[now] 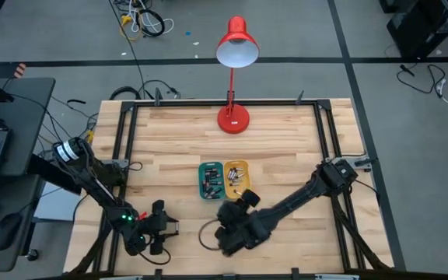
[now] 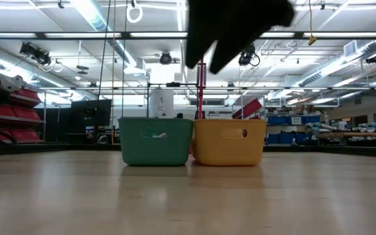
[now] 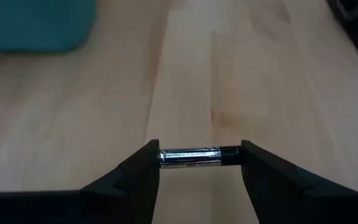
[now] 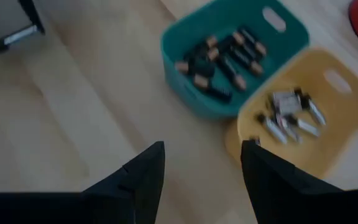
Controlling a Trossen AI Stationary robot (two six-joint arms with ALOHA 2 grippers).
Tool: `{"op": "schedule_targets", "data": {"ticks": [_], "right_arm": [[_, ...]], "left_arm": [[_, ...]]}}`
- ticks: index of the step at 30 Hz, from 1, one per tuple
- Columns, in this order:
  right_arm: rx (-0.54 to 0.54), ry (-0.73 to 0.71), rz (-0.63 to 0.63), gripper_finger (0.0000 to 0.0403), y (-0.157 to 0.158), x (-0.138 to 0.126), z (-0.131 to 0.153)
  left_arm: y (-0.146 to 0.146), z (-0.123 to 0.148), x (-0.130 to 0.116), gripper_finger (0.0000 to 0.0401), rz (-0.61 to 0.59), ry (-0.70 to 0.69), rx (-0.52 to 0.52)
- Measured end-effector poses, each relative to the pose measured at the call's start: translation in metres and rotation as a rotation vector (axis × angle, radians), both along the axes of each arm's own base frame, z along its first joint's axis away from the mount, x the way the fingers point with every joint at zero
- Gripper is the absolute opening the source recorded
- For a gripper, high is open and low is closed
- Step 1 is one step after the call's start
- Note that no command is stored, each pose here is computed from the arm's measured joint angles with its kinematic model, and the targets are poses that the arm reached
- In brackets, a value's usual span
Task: Sort batteries
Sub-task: Put the white battery into the yellow bin
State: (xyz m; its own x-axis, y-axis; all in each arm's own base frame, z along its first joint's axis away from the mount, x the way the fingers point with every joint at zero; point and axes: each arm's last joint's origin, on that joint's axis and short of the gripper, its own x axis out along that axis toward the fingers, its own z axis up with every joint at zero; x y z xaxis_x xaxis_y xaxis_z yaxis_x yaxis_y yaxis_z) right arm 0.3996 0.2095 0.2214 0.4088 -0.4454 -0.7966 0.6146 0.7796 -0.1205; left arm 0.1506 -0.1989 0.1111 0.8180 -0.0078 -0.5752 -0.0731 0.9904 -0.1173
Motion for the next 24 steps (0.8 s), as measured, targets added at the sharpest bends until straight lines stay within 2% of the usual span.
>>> {"op": "schedule_targets", "data": {"ticks": [5,12,17,21,24], "right_arm": [[0.016,0.000,-0.056,0.0197,0.022,-0.021,-0.001],[-0.005,-0.019,-0.108,0.0197,0.043,-0.045,-0.001],[-0.068,0.000,-0.178,0.0197,0.046,-0.063,0.001],[-0.097,0.010,-0.224,0.0197,0.049,-0.074,0.002],[-0.102,-0.001,-0.212,0.0197,0.053,-0.077,0.003]], "left_arm": [[0.005,0.020,0.028,0.0210,0.008,-0.035,0.037],[0.022,0.056,0.083,0.0210,-0.009,-0.089,0.170],[0.047,0.077,0.120,0.0210,-0.023,-0.119,0.176],[0.069,0.090,0.140,0.0210,-0.026,-0.181,0.178],[0.086,0.098,0.152,0.0210,-0.030,-0.234,0.156]]}}
